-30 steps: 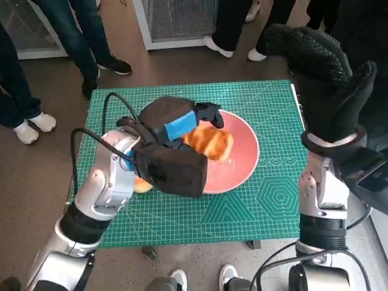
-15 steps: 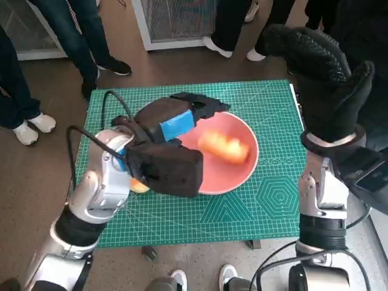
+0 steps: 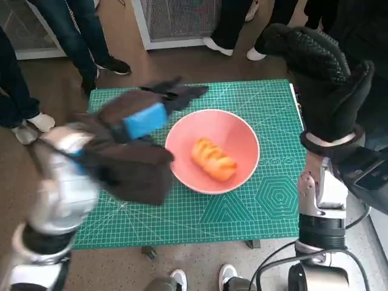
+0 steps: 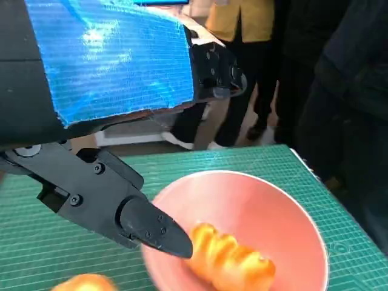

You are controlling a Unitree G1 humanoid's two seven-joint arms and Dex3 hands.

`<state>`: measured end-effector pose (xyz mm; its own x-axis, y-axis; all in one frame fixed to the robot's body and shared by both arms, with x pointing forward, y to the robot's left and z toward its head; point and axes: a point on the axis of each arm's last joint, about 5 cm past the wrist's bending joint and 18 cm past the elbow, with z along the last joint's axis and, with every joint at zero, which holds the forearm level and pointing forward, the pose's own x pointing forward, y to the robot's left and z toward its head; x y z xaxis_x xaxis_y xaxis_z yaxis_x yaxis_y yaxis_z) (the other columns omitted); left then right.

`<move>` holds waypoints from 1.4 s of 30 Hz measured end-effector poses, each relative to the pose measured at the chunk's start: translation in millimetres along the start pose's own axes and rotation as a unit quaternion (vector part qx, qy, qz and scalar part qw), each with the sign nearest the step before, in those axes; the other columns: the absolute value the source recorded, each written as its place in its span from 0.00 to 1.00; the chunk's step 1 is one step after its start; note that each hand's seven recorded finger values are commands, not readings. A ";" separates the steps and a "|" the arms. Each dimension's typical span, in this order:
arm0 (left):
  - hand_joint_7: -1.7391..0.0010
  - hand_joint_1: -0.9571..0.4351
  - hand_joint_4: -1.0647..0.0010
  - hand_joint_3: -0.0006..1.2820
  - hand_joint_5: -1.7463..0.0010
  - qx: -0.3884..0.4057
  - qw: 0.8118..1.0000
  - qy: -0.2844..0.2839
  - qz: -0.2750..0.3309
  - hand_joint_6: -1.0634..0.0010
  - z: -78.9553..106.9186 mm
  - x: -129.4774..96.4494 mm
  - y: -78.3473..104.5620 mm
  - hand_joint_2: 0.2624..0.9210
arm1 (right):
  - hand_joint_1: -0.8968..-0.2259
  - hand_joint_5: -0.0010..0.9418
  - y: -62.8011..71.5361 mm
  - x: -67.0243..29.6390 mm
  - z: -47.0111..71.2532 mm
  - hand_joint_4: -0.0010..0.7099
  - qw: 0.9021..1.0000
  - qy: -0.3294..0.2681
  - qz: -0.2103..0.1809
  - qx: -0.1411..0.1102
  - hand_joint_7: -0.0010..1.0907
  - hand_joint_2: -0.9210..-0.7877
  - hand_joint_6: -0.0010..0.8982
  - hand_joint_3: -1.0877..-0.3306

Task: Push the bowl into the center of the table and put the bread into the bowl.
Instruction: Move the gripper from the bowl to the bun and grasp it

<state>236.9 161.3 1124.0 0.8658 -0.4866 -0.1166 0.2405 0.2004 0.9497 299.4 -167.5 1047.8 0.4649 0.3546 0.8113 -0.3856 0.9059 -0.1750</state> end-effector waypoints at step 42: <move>0.97 0.55 1.00 0.00 1.00 -0.048 0.992 0.116 -0.023 0.91 -13.4 -58.9 -29.9 0.59 | 0.36 0.00 0.4 0.1 -2.0 0.44 1.000 -0.004 -0.001 0.003 0.39 0.00 0.24 0.40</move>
<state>184.6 195.4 1098.6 0.9277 -0.2906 -0.2342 0.3139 0.2680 0.9108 300.9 -166.6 1046.7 0.4583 0.3511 0.8165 -0.3901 0.9049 -0.1702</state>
